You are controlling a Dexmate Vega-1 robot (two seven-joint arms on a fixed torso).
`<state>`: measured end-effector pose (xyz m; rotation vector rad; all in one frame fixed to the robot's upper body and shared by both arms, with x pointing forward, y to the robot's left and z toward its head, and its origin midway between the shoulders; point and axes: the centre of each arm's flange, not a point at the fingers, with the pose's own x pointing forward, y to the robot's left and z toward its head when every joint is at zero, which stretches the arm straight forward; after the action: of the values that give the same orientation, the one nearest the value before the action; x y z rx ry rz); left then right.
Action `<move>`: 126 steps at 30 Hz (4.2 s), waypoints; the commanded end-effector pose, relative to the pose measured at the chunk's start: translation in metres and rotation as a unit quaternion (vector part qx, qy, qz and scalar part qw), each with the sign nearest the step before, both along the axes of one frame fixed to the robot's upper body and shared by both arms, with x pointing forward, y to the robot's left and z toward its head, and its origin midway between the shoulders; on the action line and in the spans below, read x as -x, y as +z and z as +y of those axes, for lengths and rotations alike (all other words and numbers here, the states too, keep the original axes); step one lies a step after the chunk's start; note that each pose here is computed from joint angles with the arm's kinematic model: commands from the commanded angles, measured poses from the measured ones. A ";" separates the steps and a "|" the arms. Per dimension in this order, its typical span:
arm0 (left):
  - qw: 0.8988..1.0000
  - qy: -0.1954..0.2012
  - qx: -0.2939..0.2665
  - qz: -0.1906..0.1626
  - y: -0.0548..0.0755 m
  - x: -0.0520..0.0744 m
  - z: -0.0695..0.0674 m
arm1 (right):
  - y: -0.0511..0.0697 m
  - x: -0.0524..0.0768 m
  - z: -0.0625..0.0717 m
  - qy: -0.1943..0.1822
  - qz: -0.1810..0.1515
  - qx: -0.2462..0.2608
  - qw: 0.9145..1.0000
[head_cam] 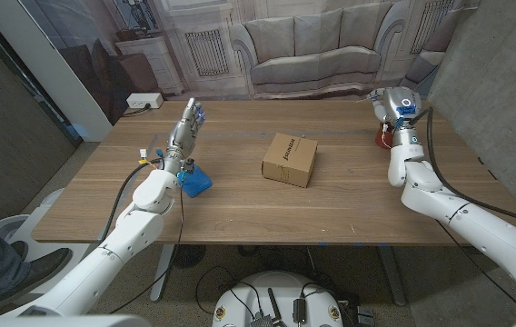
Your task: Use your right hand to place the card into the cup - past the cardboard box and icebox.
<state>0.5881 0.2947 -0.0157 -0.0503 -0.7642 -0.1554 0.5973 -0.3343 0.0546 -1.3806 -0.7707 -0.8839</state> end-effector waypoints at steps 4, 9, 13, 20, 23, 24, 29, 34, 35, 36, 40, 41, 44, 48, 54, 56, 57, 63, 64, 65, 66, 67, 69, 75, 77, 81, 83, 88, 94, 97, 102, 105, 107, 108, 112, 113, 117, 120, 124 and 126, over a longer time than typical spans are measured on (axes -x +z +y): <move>1.000 0.004 0.009 -0.004 0.000 -0.001 0.005 | -0.001 -0.006 -0.022 -0.037 0.020 -0.024 0.999; 1.000 0.002 0.010 -0.002 -0.001 -0.002 0.005 | -0.002 -0.010 -0.026 -0.047 0.028 -0.027 0.998; 1.000 0.000 0.009 -0.001 -0.001 -0.004 0.003 | -0.004 -0.013 -0.029 -0.054 0.036 -0.028 0.997; 1.000 -0.003 0.007 0.002 0.000 -0.007 0.001 | -0.007 -0.015 -0.034 -0.074 0.048 -0.032 0.996; 1.000 -0.005 0.005 0.003 0.001 -0.009 0.000 | -0.008 -0.015 -0.037 -0.082 0.053 -0.036 0.995; 1.000 -0.006 0.005 0.003 0.002 -0.010 0.000 | -0.008 -0.015 -0.039 -0.084 0.055 -0.037 0.994; 1.000 -0.008 0.002 0.004 0.004 -0.012 -0.001 | -0.011 -0.015 -0.044 -0.098 0.067 -0.045 0.992; 1.000 -0.008 -0.001 0.005 0.004 -0.012 -0.002 | -0.012 -0.014 -0.050 -0.109 0.076 -0.052 0.990; 1.000 -0.008 -0.001 0.006 0.004 -0.012 -0.002 | -0.013 -0.014 -0.050 -0.110 0.078 -0.052 0.989; 1.000 -0.009 -0.002 0.006 0.004 -0.012 -0.002 | -0.013 -0.015 -0.051 -0.113 0.079 -0.054 0.989; 1.000 -0.010 -0.004 0.006 0.005 -0.012 -0.004 | -0.013 -0.016 -0.053 -0.118 0.087 -0.057 0.988; 1.000 -0.010 -0.004 0.006 0.005 -0.012 -0.004 | -0.013 -0.017 -0.053 -0.120 0.089 -0.057 0.987; 1.000 -0.010 -0.006 0.005 0.006 -0.011 -0.005 | -0.014 -0.018 -0.055 -0.124 0.094 -0.062 0.986; 1.000 -0.008 -0.006 0.004 0.007 -0.009 -0.004 | -0.014 -0.019 -0.059 -0.130 0.100 -0.067 0.984; 1.000 -0.007 -0.007 0.005 0.005 -0.006 -0.004 | -0.015 -0.021 -0.064 -0.140 0.112 -0.073 0.981; 1.000 -0.006 -0.007 0.006 0.004 -0.006 -0.003 | -0.016 -0.023 -0.065 -0.144 0.116 -0.075 0.980; 1.000 -0.006 -0.007 0.007 0.004 -0.005 -0.003 | -0.016 -0.023 -0.065 -0.144 0.120 -0.076 0.979; 1.000 -0.005 -0.006 0.011 -0.001 -0.005 -0.001 | -0.016 -0.027 -0.064 -0.149 0.132 -0.076 0.977; 1.000 -0.006 -0.005 0.012 -0.001 -0.005 -0.001 | -0.016 -0.028 -0.064 -0.150 0.133 -0.076 0.977; 1.000 -0.006 -0.005 0.012 -0.002 -0.005 -0.001 | -0.016 -0.028 -0.063 -0.150 0.134 -0.075 0.977; 1.000 -0.006 -0.004 0.012 -0.003 -0.005 0.000 | -0.016 -0.029 -0.063 -0.150 0.136 -0.075 0.976; 1.000 -0.006 -0.004 0.012 -0.003 -0.005 0.000 | -0.016 -0.029 -0.062 -0.151 0.137 -0.075 0.976; 1.000 -0.006 -0.003 0.013 -0.004 -0.004 0.000 | -0.016 -0.030 -0.062 -0.152 0.138 -0.075 0.976; 1.000 -0.004 -0.002 0.013 -0.006 -0.002 0.002 | -0.017 -0.031 -0.062 -0.152 0.145 -0.075 0.975; 1.000 -0.003 -0.002 0.013 -0.006 -0.002 0.002 | -0.017 -0.032 -0.061 -0.152 0.146 -0.075 0.975; 1.000 -0.002 -0.001 0.013 -0.008 -0.001 0.003 | -0.018 -0.032 -0.060 -0.152 0.148 -0.072 0.974; 1.000 -0.002 0.000 0.014 -0.009 0.000 0.003 | -0.017 -0.033 -0.059 -0.153 0.150 -0.072 0.974; 1.000 -0.002 0.001 0.015 -0.011 0.000 0.003 | -0.017 -0.034 -0.058 -0.154 0.154 -0.072 0.973; 1.000 -0.001 0.002 0.014 -0.011 0.002 0.005 | -0.019 -0.036 -0.058 -0.157 0.163 -0.073 0.971; 1.000 0.000 0.002 0.014 -0.012 0.002 0.005 | -0.019 -0.036 -0.058 -0.157 0.166 -0.072 0.971; 1.000 0.000 0.003 0.013 -0.012 0.003 0.005 | -0.017 -0.034 -0.058 -0.158 0.169 -0.072 0.970; 1.000 -0.001 0.004 0.012 -0.012 0.003 0.005 | -0.016 -0.033 -0.058 -0.159 0.170 -0.071 0.970; 1.000 -0.001 0.004 0.012 -0.012 0.002 0.004 | -0.015 -0.032 -0.058 -0.160 0.170 -0.071 0.970; 1.000 -0.001 0.004 0.012 -0.012 0.002 0.004 | -0.014 -0.032 -0.058 -0.161 0.171 -0.070 0.970; 1.000 -0.002 0.004 0.012 -0.012 0.002 0.004 | -0.012 -0.029 -0.058 -0.161 0.169 -0.069 0.970; 1.000 -0.002 0.004 0.012 -0.012 0.002 0.004 | -0.012 -0.028 -0.058 -0.161 0.169 -0.071 0.970; 1.000 -0.004 0.003 0.011 -0.012 0.002 0.003 | -0.009 -0.024 -0.058 -0.154 0.166 -0.074 0.971; 1.000 -0.005 0.003 0.011 -0.012 0.001 0.001 | -0.008 -0.020 -0.057 -0.147 0.162 -0.074 0.973; 1.000 -0.008 0.002 0.012 -0.012 0.000 -0.001 | -0.006 -0.015 -0.056 -0.134 0.153 -0.075 0.976; 1.000 -0.009 0.001 0.012 -0.012 0.000 -0.002 | -0.005 -0.012 -0.056 -0.124 0.147 -0.079 0.978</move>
<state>0.5865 0.2973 -0.0274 -0.0619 -0.7417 -0.1589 0.6213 -0.3917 0.0447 -1.4872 -0.2415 -0.8963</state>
